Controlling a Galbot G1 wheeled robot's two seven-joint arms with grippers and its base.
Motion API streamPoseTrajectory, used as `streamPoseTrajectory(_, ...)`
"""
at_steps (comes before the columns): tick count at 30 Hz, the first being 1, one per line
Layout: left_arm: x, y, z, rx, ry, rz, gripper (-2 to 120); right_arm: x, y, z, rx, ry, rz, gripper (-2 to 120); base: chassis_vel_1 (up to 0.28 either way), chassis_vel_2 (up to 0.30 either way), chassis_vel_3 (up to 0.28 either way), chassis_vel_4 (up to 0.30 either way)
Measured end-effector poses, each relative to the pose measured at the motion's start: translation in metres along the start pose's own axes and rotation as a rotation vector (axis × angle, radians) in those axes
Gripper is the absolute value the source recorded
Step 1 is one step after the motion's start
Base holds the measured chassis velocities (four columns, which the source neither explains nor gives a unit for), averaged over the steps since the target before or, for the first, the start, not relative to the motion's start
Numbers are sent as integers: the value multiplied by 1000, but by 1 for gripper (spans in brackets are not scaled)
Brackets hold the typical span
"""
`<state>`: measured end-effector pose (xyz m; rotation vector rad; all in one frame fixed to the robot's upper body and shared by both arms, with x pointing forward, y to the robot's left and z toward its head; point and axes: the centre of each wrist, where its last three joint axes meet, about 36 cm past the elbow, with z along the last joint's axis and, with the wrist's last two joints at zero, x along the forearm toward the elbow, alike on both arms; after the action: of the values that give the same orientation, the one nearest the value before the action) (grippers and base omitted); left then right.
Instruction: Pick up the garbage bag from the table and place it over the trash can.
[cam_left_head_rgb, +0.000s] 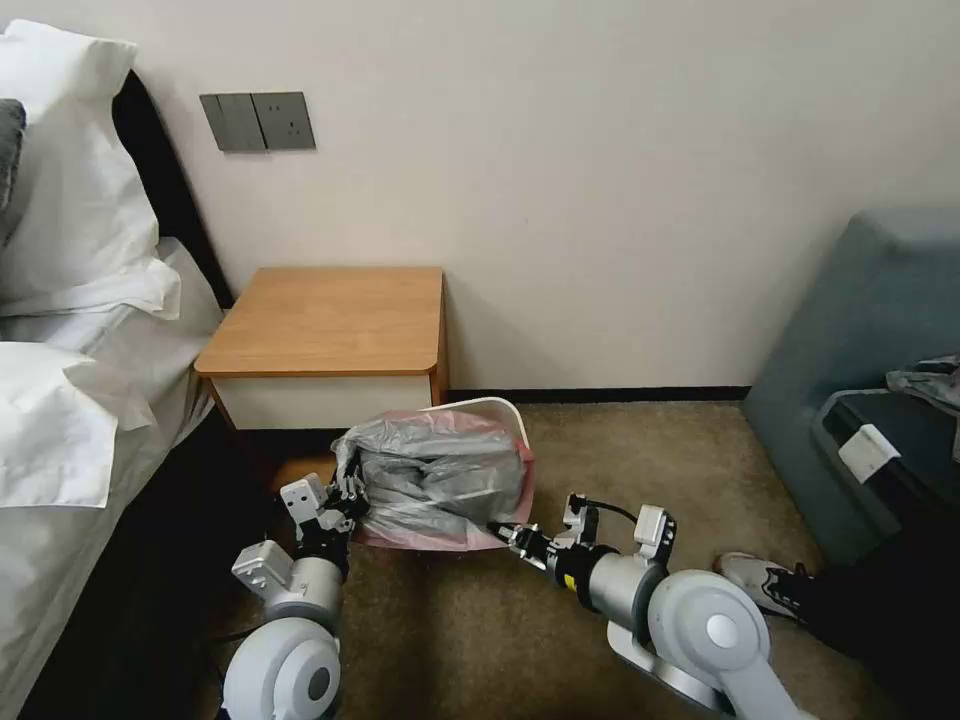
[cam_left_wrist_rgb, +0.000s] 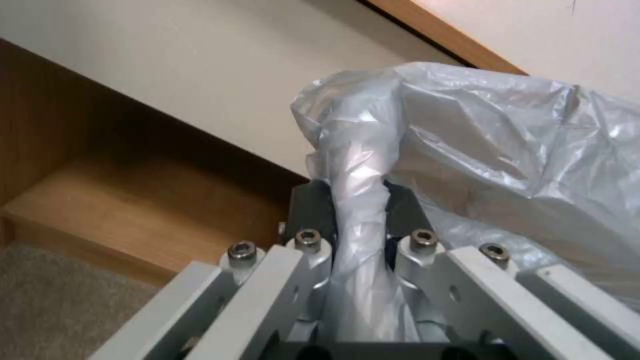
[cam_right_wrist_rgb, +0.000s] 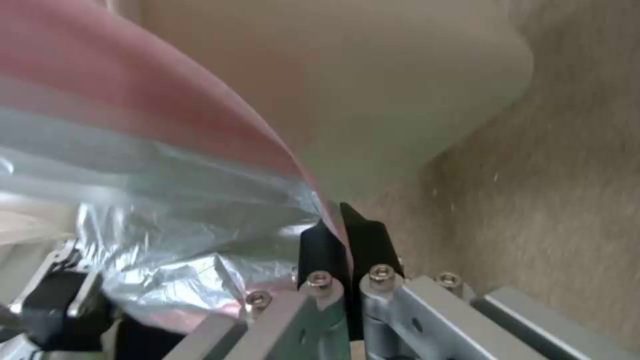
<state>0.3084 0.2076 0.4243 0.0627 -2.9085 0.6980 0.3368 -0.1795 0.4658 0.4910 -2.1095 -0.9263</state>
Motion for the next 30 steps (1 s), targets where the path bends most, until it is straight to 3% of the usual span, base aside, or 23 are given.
streamPoseTrajectory(6, 0, 1, 2, 1, 4, 0, 6, 7, 2, -4, 31, -22, -13, 2, 0, 0, 0, 0)
streamPoseTrajectory(10, -3, 3, 1, 2, 3, -7, 6, 23, 8, -2, 71, -31, -7, 17, 0, 0, 0, 0)
streamPoseTrajectory(12, -6, 6, 1, 0, -2, -18, 6, 38, 14, 1, 118, -55, -8, 30, 0, 0, 0, 0)
streamPoseTrajectory(20, -11, 10, 2, -1, -9, -46, 6, 64, 28, 8, 220, -136, -57, 50, 0, 0, 0, 0)
streamPoseTrajectory(23, -11, 12, 3, -1, -8, -59, 6, 75, 34, 13, 355, -278, -167, 67, 0, 0, 0, 0)
streamPoseTrajectory(24, -11, 12, 3, -1, -8, -59, 6, 75, 34, 13, 355, -278, -167, 67, 0, 0, 0, 0)
streamPoseTrajectory(27, -9, 10, 1, 4, -9, -56, 6, 64, 28, 5, 469, -457, -250, 82, 0, 0, 0, 0)
streamPoseTrajectory(30, -8, 9, 0, 11, -9, -53, 6, 48, 20, -1, 506, -513, -254, 89, 0, 0, 0, 0)
